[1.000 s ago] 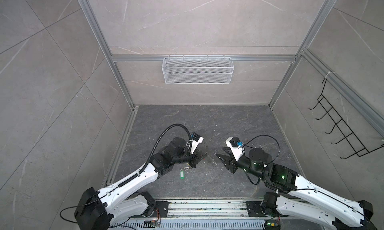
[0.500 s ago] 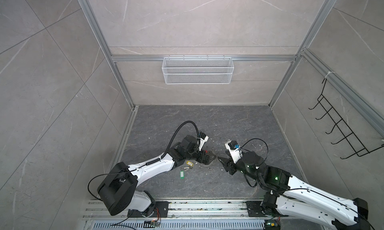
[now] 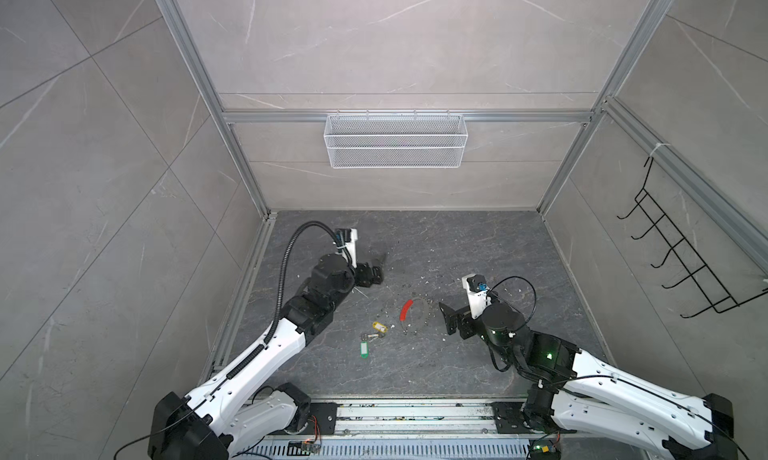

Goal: Remove the keys from the keyring

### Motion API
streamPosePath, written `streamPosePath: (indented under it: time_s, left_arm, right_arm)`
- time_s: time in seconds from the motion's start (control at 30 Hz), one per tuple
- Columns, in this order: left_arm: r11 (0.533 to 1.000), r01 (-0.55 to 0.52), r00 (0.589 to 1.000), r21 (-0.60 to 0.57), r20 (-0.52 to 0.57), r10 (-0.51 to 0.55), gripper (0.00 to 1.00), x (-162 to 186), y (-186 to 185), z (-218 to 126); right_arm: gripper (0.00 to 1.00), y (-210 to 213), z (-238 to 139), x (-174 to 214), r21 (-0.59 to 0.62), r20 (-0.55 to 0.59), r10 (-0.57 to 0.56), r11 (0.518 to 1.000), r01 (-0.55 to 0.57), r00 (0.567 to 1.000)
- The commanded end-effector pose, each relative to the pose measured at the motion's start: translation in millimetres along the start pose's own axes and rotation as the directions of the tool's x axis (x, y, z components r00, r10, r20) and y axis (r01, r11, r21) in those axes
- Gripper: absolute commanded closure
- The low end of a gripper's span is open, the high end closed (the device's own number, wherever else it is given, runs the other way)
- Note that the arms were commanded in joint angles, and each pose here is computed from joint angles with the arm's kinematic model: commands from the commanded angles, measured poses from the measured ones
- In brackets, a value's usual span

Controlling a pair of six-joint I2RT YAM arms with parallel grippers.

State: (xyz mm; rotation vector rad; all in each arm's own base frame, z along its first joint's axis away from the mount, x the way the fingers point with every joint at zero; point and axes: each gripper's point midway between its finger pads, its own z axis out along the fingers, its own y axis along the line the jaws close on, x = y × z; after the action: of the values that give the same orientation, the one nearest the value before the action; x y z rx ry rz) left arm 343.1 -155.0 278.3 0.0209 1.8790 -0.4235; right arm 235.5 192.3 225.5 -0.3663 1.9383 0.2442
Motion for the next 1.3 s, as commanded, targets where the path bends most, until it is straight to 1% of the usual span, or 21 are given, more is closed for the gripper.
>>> streamPosePath:
  time_s: [0.0,0.07,0.13,0.2,0.23,0.33,0.4,0.43,0.53,0.6,0.63,0.67,0.73,0.8,0.9,0.93,1.0,1.07,1.1,1.2,1.27]
  left_arm:
    - [0.965,-0.023,0.999,-0.261,0.037,0.033,0.00,-8.9,72.3,9.0]
    - [0.927,-0.073,0.997,-0.368,-0.006,0.076,0.00,-2.6,105.8,16.0]
    - [0.878,-0.086,0.996,-0.471,-0.052,0.069,0.00,9.2,141.4,19.2]
    - [0.849,-0.088,0.995,-0.521,-0.089,0.048,0.00,25.8,169.8,21.7]
    - [0.834,-0.105,0.993,-0.542,-0.103,0.058,0.00,32.7,179.9,21.7]
    - [0.761,-0.145,0.989,-0.632,-0.124,0.085,0.00,50.8,210.6,13.8]
    - [0.759,-0.148,0.988,-0.635,-0.133,0.081,0.00,63.1,223.1,14.1]
    - [0.746,-0.148,0.988,-0.650,-0.134,0.079,0.00,68.1,230.5,14.0]
    - [0.780,-0.156,0.987,-0.606,-0.129,0.098,0.00,71.1,233.1,28.1]
    - [0.811,-0.189,0.982,-0.553,-0.108,0.155,0.00,64.7,226.6,37.7]
    - [0.814,-0.222,0.975,-0.537,-0.113,0.192,0.00,64.1,225.9,41.1]
    - [0.812,-0.242,0.970,-0.531,-0.128,0.206,0.00,64.1,226.7,42.4]
    - [0.821,-0.247,0.968,-0.514,-0.172,0.183,0.00,70.7,232.7,39.6]
    - [0.819,-0.243,0.967,-0.520,-0.199,0.160,0.00,75.3,236.0,34.6]
    - [0.837,-0.224,0.971,-0.499,-0.189,0.147,0.00,77.3,232.4,36.3]
    - [0.855,-0.212,0.973,-0.473,-0.180,0.142,0.00,79.9,229.9,40.0]
    - [0.875,-0.217,0.966,-0.433,-0.227,0.127,0.00,97.0,227.9,48.1]
    - [0.863,-0.209,0.968,-0.461,-0.220,0.118,0.00,113.1,235.9,47.9]
    - [0.855,-0.204,0.971,-0.476,-0.207,0.116,0.00,113.9,239.0,48.6]
    - [0.865,-0.207,0.967,-0.457,-0.229,0.111,0.00,119.5,241.1,55.9]
    - [0.889,-0.168,0.973,-0.425,-0.216,0.080,0.00,119.4,242.9,54.8]
  right_arm:
    - [0.00,-21.4,-3.7,-27.2,0.134,0.106,0.058,0.988,-0.072,0.993]
    - [0.00,-25.7,-4.6,-33.5,0.159,0.133,0.054,0.984,-0.075,0.990]
    - [0.00,-31.0,-4.9,-37.4,0.180,0.154,0.052,0.980,-0.080,0.987]
    - [0.00,-35.7,-3.5,-41.0,0.193,0.173,0.044,0.978,-0.078,0.984]
    - [0.00,-39.6,-3.2,-42.4,0.203,0.178,0.048,0.976,-0.084,0.983]
    - [0.00,-52.7,-0.3,-45.8,0.219,0.183,0.074,0.969,-0.114,0.980]
    - [0.00,-61.1,3.2,-45.9,0.228,0.182,0.087,0.965,-0.128,0.979]
    - [0.00,-66.5,4.9,-45.4,0.241,0.182,0.093,0.961,-0.136,0.979]
    - [0.00,-73.7,12.9,-42.6,0.250,0.173,0.091,0.959,-0.133,0.981]
    - [0.00,-82.5,17.0,-40.3,0.276,0.169,0.097,0.951,-0.142,0.981]
    - [0.00,-85.6,18.6,-40.7,0.279,0.168,0.091,0.951,-0.136,0.981]
    - [0.00,-88.9,19.1,-40.8,0.288,0.168,0.087,0.948,-0.133,0.982]
    - [0.00,-98.5,16.4,-42.9,0.316,0.176,0.082,0.939,-0.135,0.981]
    - [0.00,-106.9,15.0,-42.4,0.338,0.181,0.084,0.930,-0.142,0.980]
    - [0.00,-117.5,19.1,-37.9,0.358,0.182,0.104,0.919,-0.164,0.978]
    - [0.00,-119.7,20.5,-38.0,0.356,0.188,0.115,0.918,-0.177,0.975]
    - [0.00,-123.3,23.7,-39.9,0.335,0.208,0.137,0.920,-0.202,0.968]
    - [0.00,-130.3,24.7,-42.0,0.338,0.219,0.146,0.916,-0.215,0.965]
    - [0.00,-132.4,25.0,-42.8,0.330,0.225,0.144,0.919,-0.214,0.964]
    - [0.00,-141.0,26.0,-43.4,0.314,0.261,0.136,0.924,-0.218,0.956]
    - [0.00,-153.8,32.1,-35.9,0.329,0.260,0.136,0.918,-0.221,0.956]
